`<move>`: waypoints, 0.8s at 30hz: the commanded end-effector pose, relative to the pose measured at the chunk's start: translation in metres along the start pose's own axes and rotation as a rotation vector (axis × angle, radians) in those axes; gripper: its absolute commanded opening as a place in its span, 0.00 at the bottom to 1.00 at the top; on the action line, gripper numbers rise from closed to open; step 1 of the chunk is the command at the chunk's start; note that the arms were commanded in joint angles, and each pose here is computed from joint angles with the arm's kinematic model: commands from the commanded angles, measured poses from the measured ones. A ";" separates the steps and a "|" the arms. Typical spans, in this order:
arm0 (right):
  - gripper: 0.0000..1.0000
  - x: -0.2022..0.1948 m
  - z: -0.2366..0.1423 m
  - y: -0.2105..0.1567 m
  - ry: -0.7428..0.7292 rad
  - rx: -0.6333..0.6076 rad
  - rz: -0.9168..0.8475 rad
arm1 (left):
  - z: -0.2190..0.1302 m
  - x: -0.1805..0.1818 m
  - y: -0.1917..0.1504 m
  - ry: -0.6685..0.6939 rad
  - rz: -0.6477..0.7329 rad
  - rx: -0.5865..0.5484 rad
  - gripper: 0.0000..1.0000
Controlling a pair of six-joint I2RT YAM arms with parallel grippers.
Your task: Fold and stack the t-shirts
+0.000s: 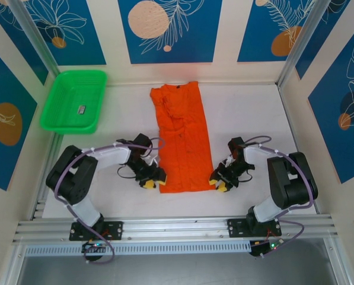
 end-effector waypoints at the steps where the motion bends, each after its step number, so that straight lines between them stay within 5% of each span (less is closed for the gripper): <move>1: 0.35 0.003 0.000 -0.002 -0.026 0.007 -0.020 | 0.008 0.002 -0.010 -0.019 0.021 0.053 0.55; 18: 0.07 0.003 0.002 -0.003 -0.028 0.012 -0.028 | 0.020 -0.004 -0.011 0.057 0.075 0.105 0.30; 24: 0.03 0.003 0.003 -0.004 -0.027 0.022 -0.033 | 0.023 0.008 -0.008 0.143 0.046 0.104 0.06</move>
Point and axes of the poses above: each hand's point on the last joint's axis, 136 mm out from that joint toward the fingers, its own z axis out along the fingers, its own x axis along the line the jaws close on, y = z × x, the point moved 3 cm from there along -z, back along the fingers, and after that the axes turned 13 degrees about z, right-handed, at the moved point
